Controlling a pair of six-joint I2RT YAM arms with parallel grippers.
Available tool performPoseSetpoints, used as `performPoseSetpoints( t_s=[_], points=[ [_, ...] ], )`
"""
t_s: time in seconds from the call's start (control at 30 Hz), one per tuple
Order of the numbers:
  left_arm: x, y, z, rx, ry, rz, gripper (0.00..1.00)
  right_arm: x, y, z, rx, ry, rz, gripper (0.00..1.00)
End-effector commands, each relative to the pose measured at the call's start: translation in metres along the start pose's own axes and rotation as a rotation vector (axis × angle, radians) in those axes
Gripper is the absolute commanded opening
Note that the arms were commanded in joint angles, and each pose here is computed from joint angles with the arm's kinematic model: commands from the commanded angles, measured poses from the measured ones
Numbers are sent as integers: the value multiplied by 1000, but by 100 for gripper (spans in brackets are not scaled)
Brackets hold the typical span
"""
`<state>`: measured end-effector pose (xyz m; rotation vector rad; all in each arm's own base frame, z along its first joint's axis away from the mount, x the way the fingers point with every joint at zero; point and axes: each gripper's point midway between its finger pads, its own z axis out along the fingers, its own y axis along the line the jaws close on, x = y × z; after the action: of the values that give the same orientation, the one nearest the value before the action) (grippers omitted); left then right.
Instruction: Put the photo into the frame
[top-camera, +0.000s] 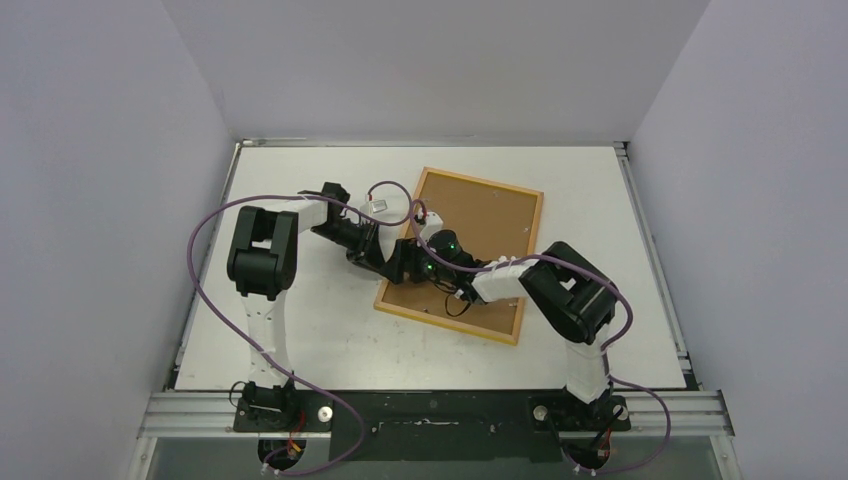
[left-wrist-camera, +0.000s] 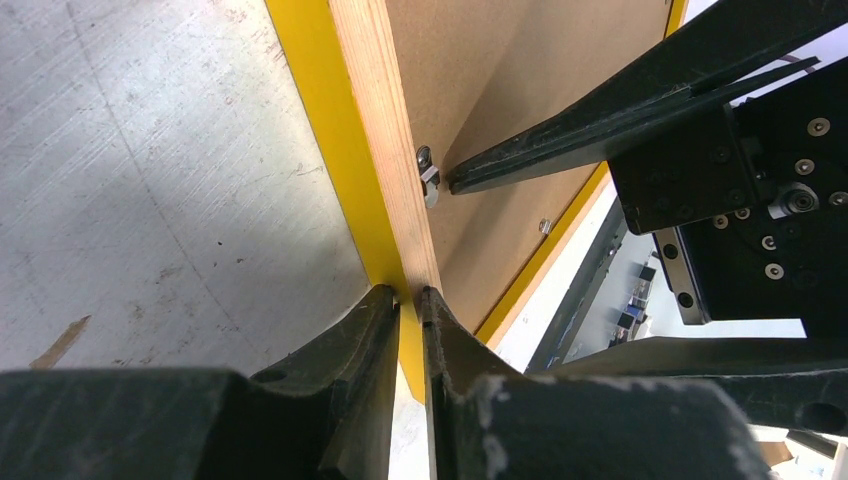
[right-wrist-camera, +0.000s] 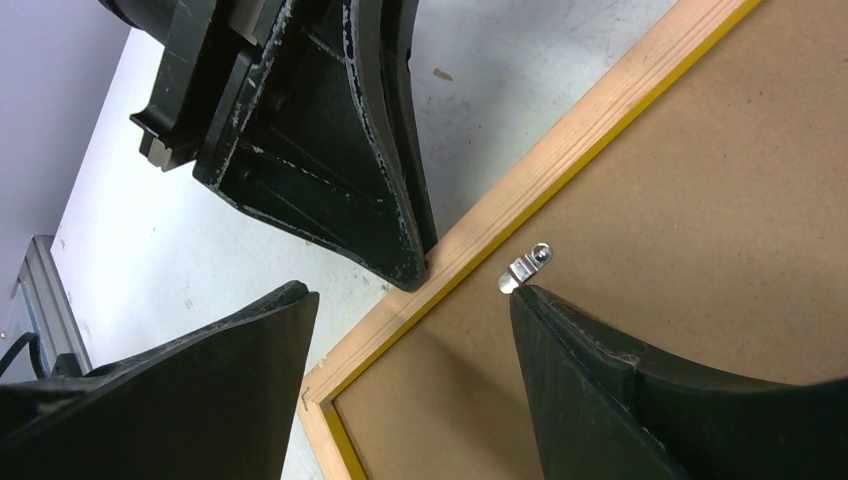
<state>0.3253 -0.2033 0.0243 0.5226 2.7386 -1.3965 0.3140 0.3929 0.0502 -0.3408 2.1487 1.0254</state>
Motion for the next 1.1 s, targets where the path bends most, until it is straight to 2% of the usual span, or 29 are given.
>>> performPoseSetpoints(
  t_s=[0.0, 1.07],
  points=[
    [-7, -7, -3, -11, -21, 67, 13, -2, 4, 11, -18, -14, -2, 73],
    [-4, -8, -1, 6, -16, 62, 12, -6, -4, 24, 1, -25, 0, 71]
  ],
)
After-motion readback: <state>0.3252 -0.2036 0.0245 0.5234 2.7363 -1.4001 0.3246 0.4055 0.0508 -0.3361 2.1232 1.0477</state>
